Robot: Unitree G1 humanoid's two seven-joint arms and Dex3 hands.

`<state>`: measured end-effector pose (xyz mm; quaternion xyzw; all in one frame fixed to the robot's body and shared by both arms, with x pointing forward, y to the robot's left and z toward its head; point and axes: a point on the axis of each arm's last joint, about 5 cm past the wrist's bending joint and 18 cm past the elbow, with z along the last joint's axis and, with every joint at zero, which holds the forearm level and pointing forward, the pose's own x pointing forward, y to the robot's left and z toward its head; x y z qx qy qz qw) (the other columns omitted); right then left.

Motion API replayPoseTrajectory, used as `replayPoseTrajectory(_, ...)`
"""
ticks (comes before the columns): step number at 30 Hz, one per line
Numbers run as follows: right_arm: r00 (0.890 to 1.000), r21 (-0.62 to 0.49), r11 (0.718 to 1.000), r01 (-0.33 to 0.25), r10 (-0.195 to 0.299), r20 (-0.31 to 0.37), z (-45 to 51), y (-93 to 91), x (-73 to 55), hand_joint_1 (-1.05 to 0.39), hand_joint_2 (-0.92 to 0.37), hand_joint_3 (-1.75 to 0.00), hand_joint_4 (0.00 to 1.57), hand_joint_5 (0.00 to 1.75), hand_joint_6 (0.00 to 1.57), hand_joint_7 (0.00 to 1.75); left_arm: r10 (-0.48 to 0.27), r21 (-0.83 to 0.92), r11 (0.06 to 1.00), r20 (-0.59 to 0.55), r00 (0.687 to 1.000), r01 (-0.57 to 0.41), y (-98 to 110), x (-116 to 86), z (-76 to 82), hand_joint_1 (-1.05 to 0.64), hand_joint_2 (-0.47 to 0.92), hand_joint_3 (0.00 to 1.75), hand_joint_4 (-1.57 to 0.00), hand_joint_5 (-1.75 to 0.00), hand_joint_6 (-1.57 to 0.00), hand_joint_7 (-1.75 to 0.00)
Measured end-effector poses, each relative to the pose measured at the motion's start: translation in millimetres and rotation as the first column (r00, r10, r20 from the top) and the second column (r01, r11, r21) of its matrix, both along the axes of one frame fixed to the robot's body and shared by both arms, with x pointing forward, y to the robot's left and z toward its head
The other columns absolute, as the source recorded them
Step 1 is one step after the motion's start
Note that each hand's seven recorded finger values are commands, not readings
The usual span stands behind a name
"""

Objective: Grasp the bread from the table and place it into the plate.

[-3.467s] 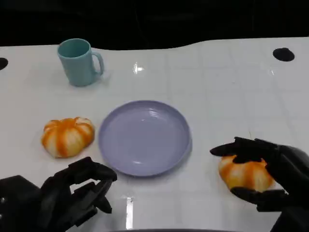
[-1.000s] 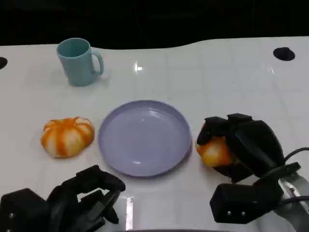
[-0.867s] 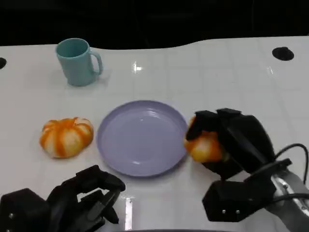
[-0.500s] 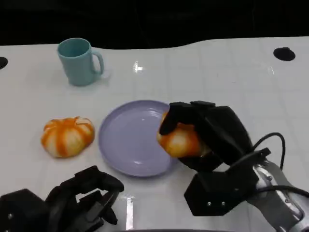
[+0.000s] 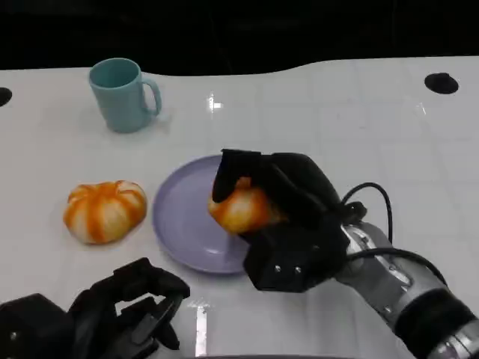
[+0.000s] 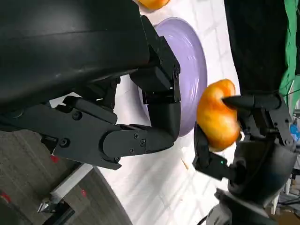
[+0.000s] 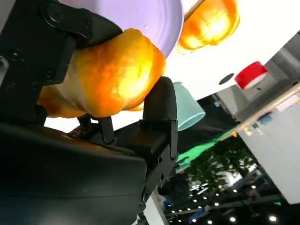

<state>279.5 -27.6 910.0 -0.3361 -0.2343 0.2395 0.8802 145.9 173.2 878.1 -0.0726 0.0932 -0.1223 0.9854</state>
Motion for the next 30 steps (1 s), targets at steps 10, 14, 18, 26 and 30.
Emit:
replayPoseTrajectory(10,0.994,-0.151,0.986,-0.066,0.052,-0.098,1.6,6.7,9.3,-0.34,-0.80,-0.29,0.28,0.47,0.53,0.06,-0.001,0.002,1.000,-0.006,1.000,0.001,0.3,-2.2,-0.7,-0.42,0.89,0.45,-0.67,-1.75,-0.71,-1.26)
replayPoseTrajectory(14,0.993,-0.266,0.958,-0.106,0.086,-0.086,5.7,5.8,11.2,-0.52,-0.91,-0.14,0.07,0.42,0.38,0.00,-0.002,0.004,1.000,0.011,1.000,0.002,0.1,-2.8,2.6,-0.42,0.90,0.47,-0.66,-1.75,-0.70,-1.25)
replayPoseTrajectory(18,0.992,-0.329,0.937,-0.116,0.095,-0.079,14.1,1.4,13.7,-0.61,-0.92,-0.16,0.00,0.43,0.29,0.00,-0.006,0.008,1.000,0.019,1.000,0.006,-0.2,-3.3,4.3,-0.41,0.91,0.48,-0.63,-1.75,-0.68,-1.26)
replayPoseTrajectory(26,0.987,-0.372,0.915,-0.156,0.130,-0.094,18.6,-14.2,4.5,-0.68,-0.92,-0.21,0.00,0.43,0.27,0.00,-0.010,0.005,1.000,0.028,1.000,0.010,-1.1,-2.8,6.5,-0.43,0.92,0.47,-0.64,-1.75,-0.65,-1.28)
replayPoseTrajectory(30,0.984,-0.375,0.910,-0.175,0.149,-0.098,18.7,-23.6,-3.7,-0.66,-0.92,-0.21,0.00,0.44,0.28,0.01,-0.011,0.003,1.000,0.017,1.000,0.011,-1.4,-2.8,6.2,-0.43,0.92,0.47,-0.65,-1.75,-0.65,-1.27)
